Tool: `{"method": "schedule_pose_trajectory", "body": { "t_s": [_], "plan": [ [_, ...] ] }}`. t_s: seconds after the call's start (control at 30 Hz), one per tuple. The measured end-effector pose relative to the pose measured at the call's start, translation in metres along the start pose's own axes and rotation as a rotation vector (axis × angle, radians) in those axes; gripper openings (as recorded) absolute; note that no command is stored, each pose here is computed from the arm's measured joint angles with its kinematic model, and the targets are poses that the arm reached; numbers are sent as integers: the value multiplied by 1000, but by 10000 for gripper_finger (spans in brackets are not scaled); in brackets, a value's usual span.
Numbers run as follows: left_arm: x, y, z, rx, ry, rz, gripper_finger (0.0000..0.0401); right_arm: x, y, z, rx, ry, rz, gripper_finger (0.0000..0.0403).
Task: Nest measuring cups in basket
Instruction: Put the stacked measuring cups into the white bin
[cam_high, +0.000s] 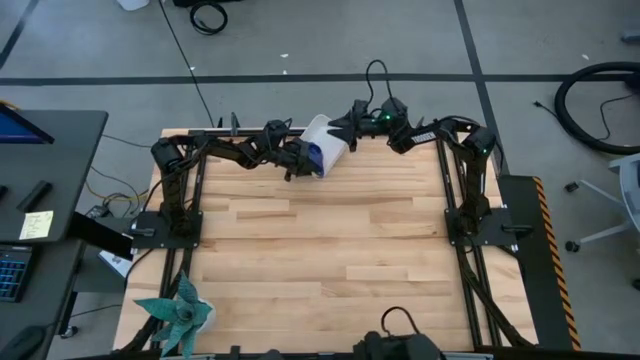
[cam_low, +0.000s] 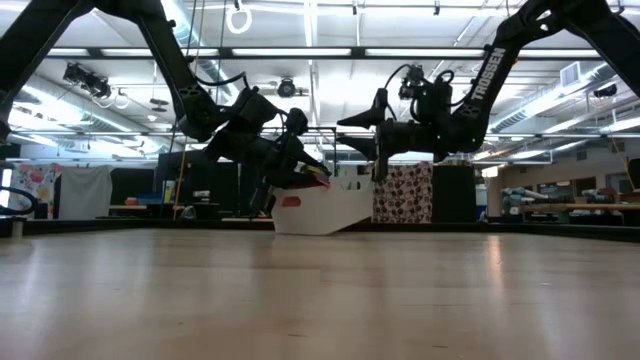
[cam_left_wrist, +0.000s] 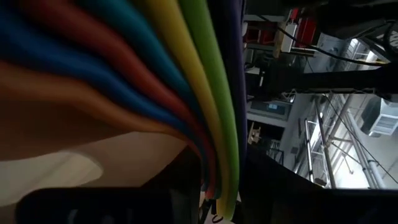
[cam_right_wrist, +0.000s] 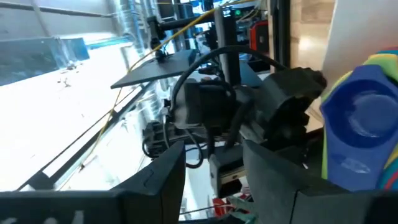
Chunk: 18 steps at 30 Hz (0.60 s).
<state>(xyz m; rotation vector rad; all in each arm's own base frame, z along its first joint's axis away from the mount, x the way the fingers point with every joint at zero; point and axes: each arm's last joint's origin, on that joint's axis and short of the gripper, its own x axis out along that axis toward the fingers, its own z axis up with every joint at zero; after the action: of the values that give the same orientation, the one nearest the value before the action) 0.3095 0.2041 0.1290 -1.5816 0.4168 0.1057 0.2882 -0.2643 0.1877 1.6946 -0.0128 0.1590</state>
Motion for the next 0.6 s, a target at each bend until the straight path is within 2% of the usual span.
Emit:
{"method": "schedule_pose_trajectory", "body": {
  "t_s": [0.2,0.37,0.6],
  "plan": [
    [0,-1,0,2,-3,-3,80,1,-1,0,5,1,-3,164],
    [0,-1,1,-5,-35,5,119,1,-2,-1,7,9,-6,164],
    [0,-2,2,-48,-44,-3,129,1,-2,-2,44,40,-17,164]
  ]
}}
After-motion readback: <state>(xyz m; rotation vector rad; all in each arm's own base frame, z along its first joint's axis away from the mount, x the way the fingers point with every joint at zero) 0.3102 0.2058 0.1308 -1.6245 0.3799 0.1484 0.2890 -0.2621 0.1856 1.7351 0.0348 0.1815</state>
